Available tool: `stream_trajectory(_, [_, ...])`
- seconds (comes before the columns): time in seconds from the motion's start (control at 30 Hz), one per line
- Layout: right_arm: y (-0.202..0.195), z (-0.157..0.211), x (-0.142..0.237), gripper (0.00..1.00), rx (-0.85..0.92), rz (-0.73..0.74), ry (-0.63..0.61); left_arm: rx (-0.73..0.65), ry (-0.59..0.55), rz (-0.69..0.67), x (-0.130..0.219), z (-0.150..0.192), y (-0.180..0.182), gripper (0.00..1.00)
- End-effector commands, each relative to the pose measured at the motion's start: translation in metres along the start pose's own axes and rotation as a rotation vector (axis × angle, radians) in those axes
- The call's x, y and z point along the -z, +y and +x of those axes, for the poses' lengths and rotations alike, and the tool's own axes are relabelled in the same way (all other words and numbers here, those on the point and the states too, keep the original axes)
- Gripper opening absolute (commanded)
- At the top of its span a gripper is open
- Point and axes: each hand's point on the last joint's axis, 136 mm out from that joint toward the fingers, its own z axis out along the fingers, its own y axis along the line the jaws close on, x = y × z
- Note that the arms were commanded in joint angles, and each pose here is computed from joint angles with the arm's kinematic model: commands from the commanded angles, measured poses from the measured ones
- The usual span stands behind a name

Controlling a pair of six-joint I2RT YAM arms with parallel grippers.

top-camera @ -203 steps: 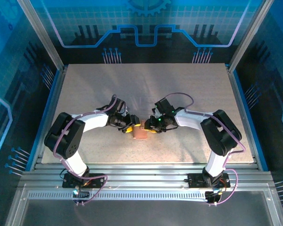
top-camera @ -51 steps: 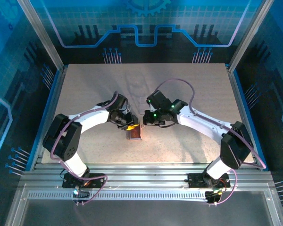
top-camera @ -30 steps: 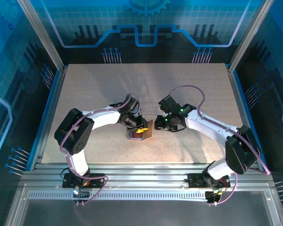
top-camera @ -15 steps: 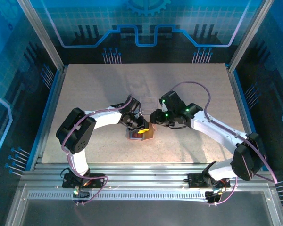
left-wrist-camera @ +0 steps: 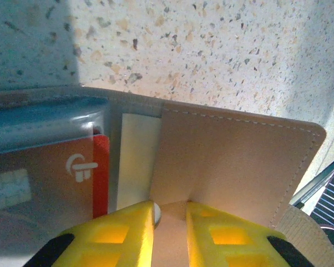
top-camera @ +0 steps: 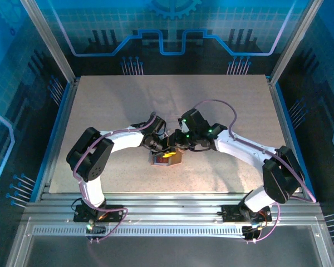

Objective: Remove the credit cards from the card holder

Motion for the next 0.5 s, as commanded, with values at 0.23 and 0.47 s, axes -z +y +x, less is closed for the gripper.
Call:
stream_trajectory(0.23, [-0.021, 0.003, 0.014, 0.17, 0.004, 0.043, -0.064, 0.008, 0.011, 0.046, 0.004, 0.003, -0.006, 0.22])
stream_trajectory(0.47, [-0.023, 0.007, 0.021, 0.18, -0.01, 0.034, -0.071, 0.015, 0.01, 0.049, 0.004, 0.002, -0.006, 0.22])
